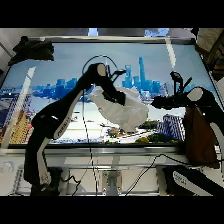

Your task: Fold the shirts.

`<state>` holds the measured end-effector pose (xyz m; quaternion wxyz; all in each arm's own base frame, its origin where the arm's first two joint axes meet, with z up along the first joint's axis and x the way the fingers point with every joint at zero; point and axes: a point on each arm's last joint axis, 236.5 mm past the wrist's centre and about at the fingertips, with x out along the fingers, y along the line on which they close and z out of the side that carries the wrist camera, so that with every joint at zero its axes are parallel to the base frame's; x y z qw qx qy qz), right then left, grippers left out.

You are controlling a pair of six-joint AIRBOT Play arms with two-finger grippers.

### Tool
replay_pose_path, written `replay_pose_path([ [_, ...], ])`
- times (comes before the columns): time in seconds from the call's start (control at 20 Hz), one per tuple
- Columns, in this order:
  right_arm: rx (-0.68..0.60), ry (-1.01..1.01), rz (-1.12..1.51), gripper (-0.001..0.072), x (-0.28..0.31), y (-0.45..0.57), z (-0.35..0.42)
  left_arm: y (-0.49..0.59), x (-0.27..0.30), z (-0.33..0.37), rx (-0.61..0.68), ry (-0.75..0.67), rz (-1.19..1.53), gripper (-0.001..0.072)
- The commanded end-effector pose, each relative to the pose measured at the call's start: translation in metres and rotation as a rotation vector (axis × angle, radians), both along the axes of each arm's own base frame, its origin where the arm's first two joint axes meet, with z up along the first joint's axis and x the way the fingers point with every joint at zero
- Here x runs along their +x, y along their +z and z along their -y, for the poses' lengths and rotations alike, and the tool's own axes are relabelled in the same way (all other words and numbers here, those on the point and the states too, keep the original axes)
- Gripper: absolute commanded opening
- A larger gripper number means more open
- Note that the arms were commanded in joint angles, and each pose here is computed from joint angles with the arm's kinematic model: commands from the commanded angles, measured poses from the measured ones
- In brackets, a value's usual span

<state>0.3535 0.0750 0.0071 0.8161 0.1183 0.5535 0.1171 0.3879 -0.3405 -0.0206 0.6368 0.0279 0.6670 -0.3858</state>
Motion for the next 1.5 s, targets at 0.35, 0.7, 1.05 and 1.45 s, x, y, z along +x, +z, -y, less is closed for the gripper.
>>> replay_pose_path([
  [0.35,-0.022,-0.007,-0.113,0.0436,-0.036,-0.055,0.006,-0.062,-0.056,-0.081,0.060,0.190,-0.344,0.0708],
  [0.7,0.029,-0.030,-0.119,0.0436,-0.038,-0.057,-0.003,-0.089,-0.069,-0.047,-0.163,0.412,-0.359,0.0706],
  [1.05,0.038,-0.033,-0.120,0.0436,-0.038,-0.057,-0.005,-0.079,-0.046,-0.029,-0.278,0.496,-0.327,0.0555],
  [1.45,0.086,-0.052,-0.141,0.0435,-0.040,-0.054,-0.013,-0.051,-0.030,-0.010,-0.421,0.532,-0.318,0.0017],
])
